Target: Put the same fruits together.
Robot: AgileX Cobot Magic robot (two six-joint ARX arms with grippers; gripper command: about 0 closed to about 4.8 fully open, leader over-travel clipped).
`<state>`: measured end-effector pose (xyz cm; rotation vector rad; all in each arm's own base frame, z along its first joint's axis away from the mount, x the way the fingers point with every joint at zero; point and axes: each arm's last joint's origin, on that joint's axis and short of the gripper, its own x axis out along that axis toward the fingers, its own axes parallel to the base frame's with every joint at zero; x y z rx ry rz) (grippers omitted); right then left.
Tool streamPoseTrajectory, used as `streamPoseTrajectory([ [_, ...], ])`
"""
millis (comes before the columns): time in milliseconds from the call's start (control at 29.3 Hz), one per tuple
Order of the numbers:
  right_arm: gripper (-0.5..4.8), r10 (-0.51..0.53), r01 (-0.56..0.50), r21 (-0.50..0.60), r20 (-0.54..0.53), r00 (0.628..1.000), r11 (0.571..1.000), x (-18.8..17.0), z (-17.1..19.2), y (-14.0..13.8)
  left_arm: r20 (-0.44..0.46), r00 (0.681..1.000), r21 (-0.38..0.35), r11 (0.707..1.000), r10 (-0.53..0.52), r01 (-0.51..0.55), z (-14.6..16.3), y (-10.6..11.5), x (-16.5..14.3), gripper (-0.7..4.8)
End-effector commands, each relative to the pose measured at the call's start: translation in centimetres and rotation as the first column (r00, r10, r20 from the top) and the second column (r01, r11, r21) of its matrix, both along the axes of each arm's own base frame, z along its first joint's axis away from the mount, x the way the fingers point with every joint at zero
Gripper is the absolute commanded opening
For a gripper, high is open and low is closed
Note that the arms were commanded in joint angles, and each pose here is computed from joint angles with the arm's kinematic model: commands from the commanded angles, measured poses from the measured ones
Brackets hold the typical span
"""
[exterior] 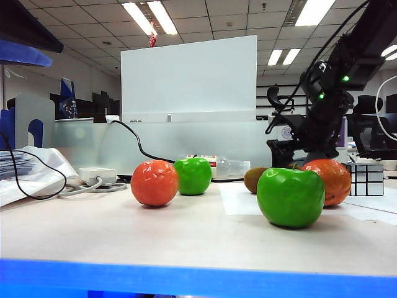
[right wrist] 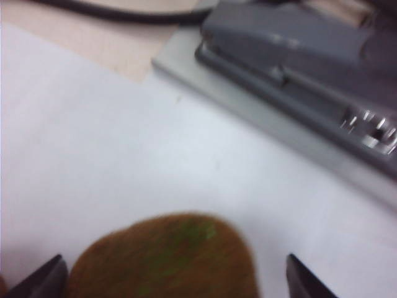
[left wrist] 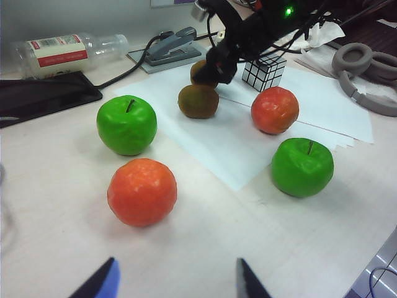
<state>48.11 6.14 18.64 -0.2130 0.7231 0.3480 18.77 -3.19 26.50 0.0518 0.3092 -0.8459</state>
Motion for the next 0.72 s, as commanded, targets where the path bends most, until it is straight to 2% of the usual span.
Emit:
streamPoseTrajectory([
  [34,4.79,-0.004,0.003,0.011,0.082,0.997,1.0,0.5,2.6,0.1,0.016,1.0,0.001,1.0,0.003,-0.003,0.2,0.0,0.0,2.47],
  [307,4.79,-0.025,0.014,0.062,0.187,0.982,0.998,0.4,8.5,0.2,0.01,1.0,0.009,1.0,0.018,-0.018,0.0,0.0,0.2,2.47],
  [477,4.79,-0.014,-0.007,0.093,0.228,0.973,0.996,-1.1,12.3,0.1,0.003,1.0,0.009,1.0,0.018,-0.018,-0.1,0.0,0.3,2.47],
  [716,4.79,0.047,-0.078,0.161,0.186,0.981,0.984,-4.9,16.5,0.5,-0.001,1.0,0.01,1.0,0.017,-0.017,-0.4,0.0,0.8,2.47],
])
